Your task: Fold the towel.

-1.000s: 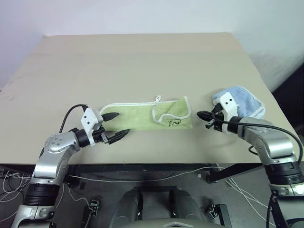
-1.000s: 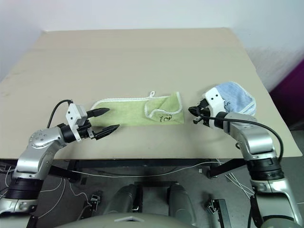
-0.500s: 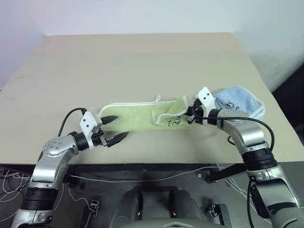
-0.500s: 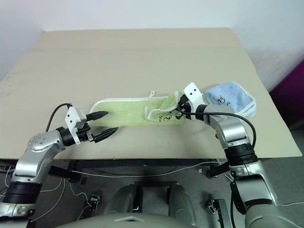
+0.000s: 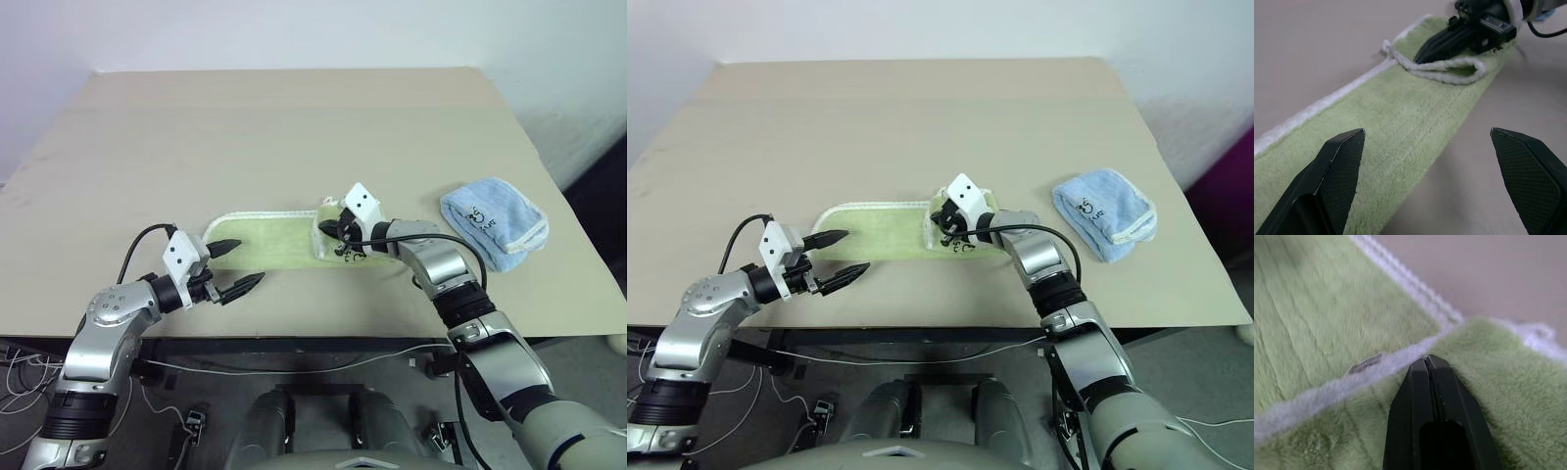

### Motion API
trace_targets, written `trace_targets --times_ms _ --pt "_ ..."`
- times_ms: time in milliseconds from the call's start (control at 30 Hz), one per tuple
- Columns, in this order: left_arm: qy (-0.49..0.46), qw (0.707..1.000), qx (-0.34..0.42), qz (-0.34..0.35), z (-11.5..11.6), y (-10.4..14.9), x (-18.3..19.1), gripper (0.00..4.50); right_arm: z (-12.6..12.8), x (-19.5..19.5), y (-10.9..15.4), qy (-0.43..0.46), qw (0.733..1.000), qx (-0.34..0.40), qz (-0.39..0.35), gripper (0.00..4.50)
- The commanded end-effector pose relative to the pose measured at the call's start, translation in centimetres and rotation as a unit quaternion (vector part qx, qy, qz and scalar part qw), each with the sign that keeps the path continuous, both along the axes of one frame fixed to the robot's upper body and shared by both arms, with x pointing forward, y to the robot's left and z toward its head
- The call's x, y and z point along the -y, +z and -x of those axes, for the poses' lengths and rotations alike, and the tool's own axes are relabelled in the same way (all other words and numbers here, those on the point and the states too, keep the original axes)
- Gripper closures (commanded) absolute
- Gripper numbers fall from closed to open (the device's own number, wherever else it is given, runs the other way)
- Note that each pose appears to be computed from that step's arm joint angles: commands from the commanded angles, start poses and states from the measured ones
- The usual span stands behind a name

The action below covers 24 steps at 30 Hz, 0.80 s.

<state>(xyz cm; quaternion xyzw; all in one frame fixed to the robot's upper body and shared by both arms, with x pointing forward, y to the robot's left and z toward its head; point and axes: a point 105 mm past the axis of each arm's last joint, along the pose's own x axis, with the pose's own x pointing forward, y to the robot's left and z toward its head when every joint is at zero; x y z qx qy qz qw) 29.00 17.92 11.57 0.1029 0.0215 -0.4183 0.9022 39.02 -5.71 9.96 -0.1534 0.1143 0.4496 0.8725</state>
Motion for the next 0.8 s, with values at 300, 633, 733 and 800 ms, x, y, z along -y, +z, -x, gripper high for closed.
trace_targets --times_ms 300,633,733,800 --pt "0.111 0.981 -0.013 0.16 1.7 3.0 -2.0 0.19 1.4 0.3 6.6 0.024 0.991 0.096 -0.093 4.48" --pt "0.302 0.868 -0.16 0.359 4.9 0.3 -3.0 0.1 2.1 2.6 10.8 0.032 0.983 0.147 -0.106 4.5" --pt "0.341 0.823 -0.184 0.416 5.0 -0.1 -2.9 0.1 1.8 2.9 10.3 0.027 0.984 0.14 -0.102 4.5" --pt "0.363 0.802 -0.206 0.427 4.5 -0.5 -2.7 0.1 1.8 2.9 10.1 0.027 0.985 0.136 -0.101 4.5"
